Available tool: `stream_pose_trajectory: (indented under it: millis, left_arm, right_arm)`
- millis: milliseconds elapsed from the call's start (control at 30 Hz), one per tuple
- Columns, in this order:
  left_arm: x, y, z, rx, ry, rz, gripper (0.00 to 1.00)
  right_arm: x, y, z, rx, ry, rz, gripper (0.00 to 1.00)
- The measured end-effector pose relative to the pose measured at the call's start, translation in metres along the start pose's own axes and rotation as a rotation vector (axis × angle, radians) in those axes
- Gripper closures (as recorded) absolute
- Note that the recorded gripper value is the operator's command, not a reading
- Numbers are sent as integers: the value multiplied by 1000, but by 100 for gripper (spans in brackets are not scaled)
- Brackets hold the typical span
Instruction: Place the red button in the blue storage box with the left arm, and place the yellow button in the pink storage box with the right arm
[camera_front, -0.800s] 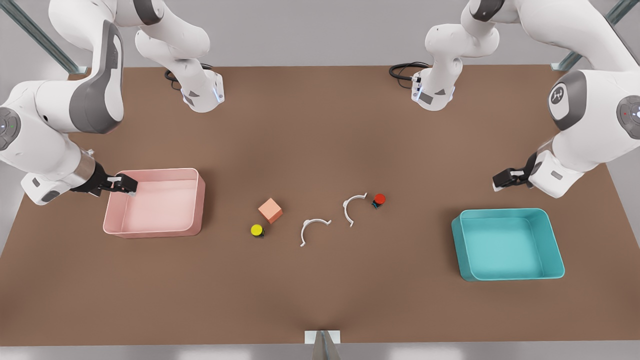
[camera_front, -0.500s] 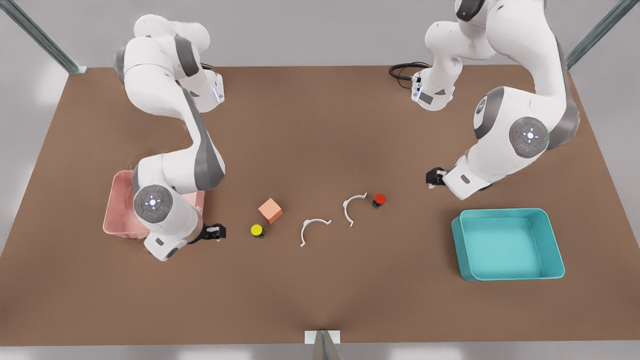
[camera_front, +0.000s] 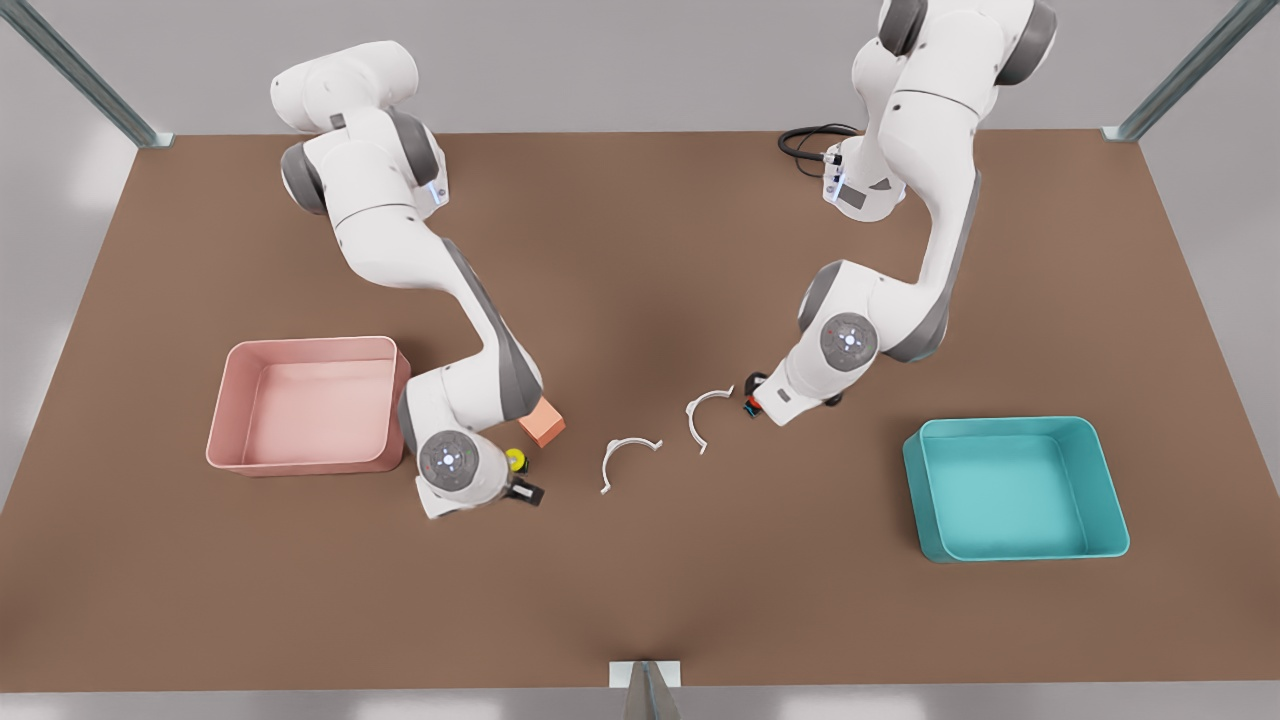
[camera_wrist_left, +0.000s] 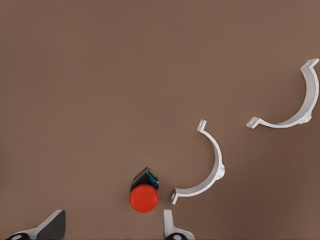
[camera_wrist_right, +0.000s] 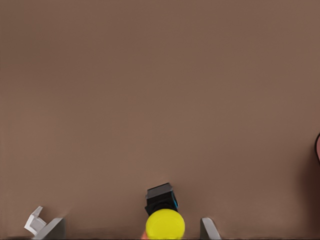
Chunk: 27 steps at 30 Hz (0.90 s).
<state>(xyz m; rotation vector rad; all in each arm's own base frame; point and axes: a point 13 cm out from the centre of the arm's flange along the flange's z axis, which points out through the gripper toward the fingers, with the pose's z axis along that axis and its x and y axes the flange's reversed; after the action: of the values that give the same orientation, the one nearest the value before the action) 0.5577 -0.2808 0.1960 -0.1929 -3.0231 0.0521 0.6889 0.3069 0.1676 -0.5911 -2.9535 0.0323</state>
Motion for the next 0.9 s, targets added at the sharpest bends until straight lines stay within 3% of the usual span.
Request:
stream_pose_trajectory:
  millis: [200,633,800,867,900]
  left_arm:
    - [17,-17,51,-8,-24,-5,3]
    - [4,-11,110,-8,-48,-76,7]
    - [9,-9,118,-10,-42,-91,14]
    - [13,-7,122,-13,-36,-96,16]
    - [15,-6,123,-14,-34,-100,23]
  right_arm:
    - [66,-32,38,37,94,142,0]
    - [46,-18,96,-40,14,333,0]
    - [46,-25,115,-44,7,373,0]
    - [47,-25,120,-50,2,381,13]
    - [46,-24,121,-55,-2,385,18]
